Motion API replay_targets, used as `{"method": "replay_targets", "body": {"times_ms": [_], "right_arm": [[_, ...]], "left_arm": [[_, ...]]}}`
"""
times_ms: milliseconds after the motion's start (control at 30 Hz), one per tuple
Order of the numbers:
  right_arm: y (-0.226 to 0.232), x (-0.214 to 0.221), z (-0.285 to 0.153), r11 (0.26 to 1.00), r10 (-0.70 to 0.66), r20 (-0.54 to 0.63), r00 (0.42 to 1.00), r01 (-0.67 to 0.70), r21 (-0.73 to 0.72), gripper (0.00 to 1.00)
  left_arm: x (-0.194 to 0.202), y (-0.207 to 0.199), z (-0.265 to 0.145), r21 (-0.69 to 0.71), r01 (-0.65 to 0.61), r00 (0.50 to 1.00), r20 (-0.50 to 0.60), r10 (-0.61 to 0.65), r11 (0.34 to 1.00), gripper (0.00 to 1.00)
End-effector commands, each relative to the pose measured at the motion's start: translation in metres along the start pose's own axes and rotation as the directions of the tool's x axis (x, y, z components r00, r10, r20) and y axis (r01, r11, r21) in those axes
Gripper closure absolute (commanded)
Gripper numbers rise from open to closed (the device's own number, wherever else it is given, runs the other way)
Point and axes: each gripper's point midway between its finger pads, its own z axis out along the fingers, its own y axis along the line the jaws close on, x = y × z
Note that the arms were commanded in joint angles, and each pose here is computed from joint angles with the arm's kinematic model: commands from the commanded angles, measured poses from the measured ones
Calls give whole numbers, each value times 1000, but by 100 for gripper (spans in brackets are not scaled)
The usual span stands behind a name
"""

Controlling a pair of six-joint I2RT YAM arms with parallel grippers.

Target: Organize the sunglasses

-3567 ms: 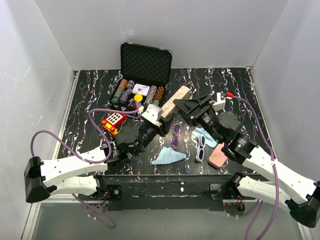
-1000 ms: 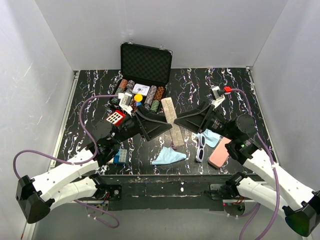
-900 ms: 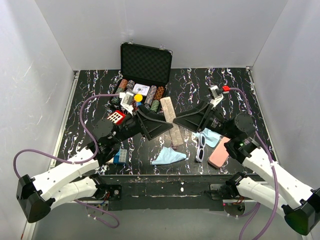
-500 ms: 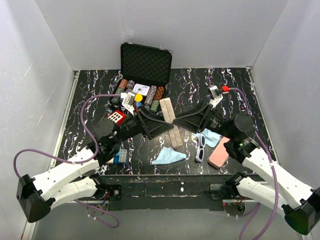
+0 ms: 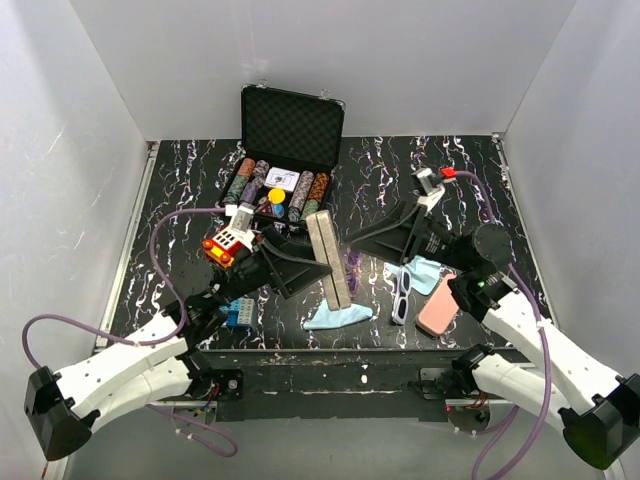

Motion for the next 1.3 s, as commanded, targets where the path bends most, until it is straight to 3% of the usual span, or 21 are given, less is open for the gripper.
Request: {"method": "replay_targets", "body": {"times_ms": [0, 100, 167, 200, 233, 267, 300, 467, 633, 1267], "right_arm": [[70, -25, -9, 968, -114, 78, 990, 129, -216, 99], [68, -23, -8, 970, -140, 56, 988, 149, -191, 99], [51, -25, -4, 982, -175, 22, 984, 176, -72, 95], [30, -26, -5, 981, -190, 7, 982, 189, 44, 74], [12, -25, -8, 969, -200, -12, 980, 199, 147, 43], [4, -25, -10, 951, -255, -34, 966, 257, 172, 24], [2, -20, -10, 946, -279, -66, 958, 286, 155, 15], [3, 12, -6, 951, -294, -246, 923, 309, 24, 11], [-12, 8, 0, 929, -343, -240, 908, 366, 58, 9], [-32, 21, 16, 960, -251, -273, 929, 274, 53, 8]], "left_arm": [[1, 38, -17, -159, -47, 998, 26, 51, 986, 100], [0, 51, -23, -206, -13, 998, 53, 24, 978, 100], [-1, 46, -23, -189, -12, 998, 57, 24, 982, 100], [-2, 42, -22, -173, -21, 998, 55, 31, 985, 100], [-4, 38, -21, -161, -31, 998, 50, 40, 987, 100], [-4, 31, -21, -133, -45, 998, 38, 50, 990, 100], [-4, 27, -20, -122, -50, 998, 30, 54, 991, 100], [1, 23, -14, -98, -56, 998, -21, 55, 994, 100], [8, 18, -7, -52, -47, 997, -65, 44, 998, 100], [9, 1, -1, 62, -69, 994, -84, 74, 996, 100]]}}
